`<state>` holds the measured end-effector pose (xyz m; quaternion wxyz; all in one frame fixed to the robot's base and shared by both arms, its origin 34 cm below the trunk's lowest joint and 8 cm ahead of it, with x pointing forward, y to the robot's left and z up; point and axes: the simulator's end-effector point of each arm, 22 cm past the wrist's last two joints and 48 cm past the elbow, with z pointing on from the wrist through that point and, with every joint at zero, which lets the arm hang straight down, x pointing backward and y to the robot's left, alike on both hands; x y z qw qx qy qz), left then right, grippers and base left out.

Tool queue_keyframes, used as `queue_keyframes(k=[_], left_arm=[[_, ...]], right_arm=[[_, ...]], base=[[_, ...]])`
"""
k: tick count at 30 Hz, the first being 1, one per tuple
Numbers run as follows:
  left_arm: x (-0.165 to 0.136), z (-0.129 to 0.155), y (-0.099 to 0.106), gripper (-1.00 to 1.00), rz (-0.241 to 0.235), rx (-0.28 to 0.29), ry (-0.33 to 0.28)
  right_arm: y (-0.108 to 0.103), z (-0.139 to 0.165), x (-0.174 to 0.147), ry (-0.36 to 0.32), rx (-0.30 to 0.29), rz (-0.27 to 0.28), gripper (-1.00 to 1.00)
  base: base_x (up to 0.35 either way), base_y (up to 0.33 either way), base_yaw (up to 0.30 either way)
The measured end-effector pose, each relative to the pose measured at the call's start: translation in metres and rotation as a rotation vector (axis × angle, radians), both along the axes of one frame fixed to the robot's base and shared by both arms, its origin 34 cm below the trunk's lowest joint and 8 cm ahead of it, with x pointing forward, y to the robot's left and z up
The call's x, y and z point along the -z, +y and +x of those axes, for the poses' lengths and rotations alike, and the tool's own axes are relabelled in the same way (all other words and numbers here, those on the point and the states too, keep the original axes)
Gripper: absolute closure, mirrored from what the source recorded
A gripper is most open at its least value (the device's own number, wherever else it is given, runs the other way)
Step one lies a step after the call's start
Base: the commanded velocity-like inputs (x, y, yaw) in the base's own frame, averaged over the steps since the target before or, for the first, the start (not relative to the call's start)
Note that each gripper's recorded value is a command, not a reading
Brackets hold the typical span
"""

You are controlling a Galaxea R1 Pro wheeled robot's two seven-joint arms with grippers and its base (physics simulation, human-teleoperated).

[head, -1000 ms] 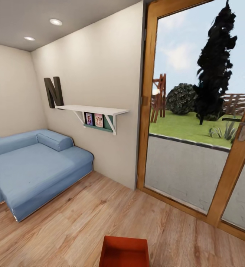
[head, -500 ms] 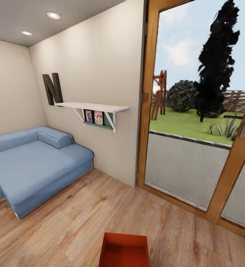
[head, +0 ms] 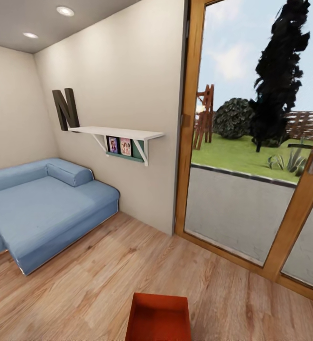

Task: Move the two storage containers from the living room to the garage. In the garage, place one container on the floor and stack the other container on top of it (either order is fine).

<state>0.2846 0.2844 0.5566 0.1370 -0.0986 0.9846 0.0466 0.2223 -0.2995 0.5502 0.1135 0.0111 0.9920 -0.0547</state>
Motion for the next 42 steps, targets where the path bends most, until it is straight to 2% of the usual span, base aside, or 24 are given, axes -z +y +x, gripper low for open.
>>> queue_keyframes(k=[42], left_arm=[[0.009,-0.025,0.000,-1.00,0.000,0.001,0.067]], right_arm=[[0.001,-0.026,0.005,0.069,0.001,0.000,-1.00]], base=[[0.000,0.000,0.000]])
